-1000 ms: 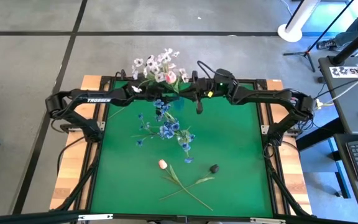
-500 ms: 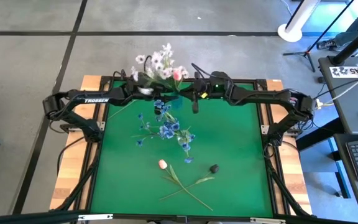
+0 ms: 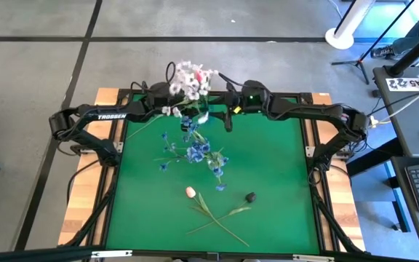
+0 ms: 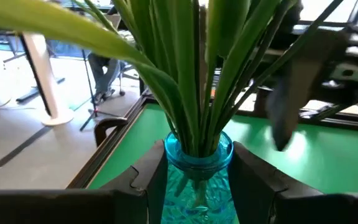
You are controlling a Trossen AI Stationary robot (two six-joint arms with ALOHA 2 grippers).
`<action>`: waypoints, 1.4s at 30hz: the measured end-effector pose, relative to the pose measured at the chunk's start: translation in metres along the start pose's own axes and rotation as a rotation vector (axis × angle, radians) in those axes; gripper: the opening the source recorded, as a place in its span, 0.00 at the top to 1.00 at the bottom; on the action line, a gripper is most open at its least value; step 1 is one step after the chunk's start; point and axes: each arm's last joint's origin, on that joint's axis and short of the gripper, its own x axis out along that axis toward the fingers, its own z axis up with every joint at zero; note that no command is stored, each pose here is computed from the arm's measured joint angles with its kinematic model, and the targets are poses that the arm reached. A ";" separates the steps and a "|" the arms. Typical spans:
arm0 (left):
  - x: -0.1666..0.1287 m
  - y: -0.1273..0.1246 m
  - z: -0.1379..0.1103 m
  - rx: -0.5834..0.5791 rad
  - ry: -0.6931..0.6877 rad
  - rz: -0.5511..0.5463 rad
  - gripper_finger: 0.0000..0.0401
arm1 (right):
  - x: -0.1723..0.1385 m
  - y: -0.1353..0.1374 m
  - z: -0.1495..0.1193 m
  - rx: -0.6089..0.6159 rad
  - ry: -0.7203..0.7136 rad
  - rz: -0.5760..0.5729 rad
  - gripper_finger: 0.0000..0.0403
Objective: Sort flowers into vase by color
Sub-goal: Put the pink flower into the blue vase
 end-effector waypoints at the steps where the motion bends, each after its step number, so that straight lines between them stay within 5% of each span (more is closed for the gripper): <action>1: 0.000 0.001 0.000 0.000 0.003 0.008 0.67 | -0.002 0.000 0.003 0.003 0.023 0.003 0.46; 9: -0.001 0.005 -0.003 -0.008 0.032 0.022 0.67 | -0.037 0.003 0.049 -0.015 0.141 0.018 0.23; 18: -0.001 0.005 -0.006 -0.013 0.053 0.029 0.67 | -0.093 0.030 0.069 0.137 0.254 0.092 0.22; 24: -0.002 0.008 -0.007 -0.014 0.056 0.039 0.67 | -0.104 0.093 0.075 0.152 0.345 0.271 0.27; 31: -0.003 0.011 -0.007 -0.020 0.057 0.050 0.67 | -0.110 0.171 0.071 0.083 0.441 0.294 0.30; 42: -0.003 0.012 -0.008 -0.029 0.058 0.052 0.67 | -0.090 0.266 0.016 0.227 0.577 0.349 0.32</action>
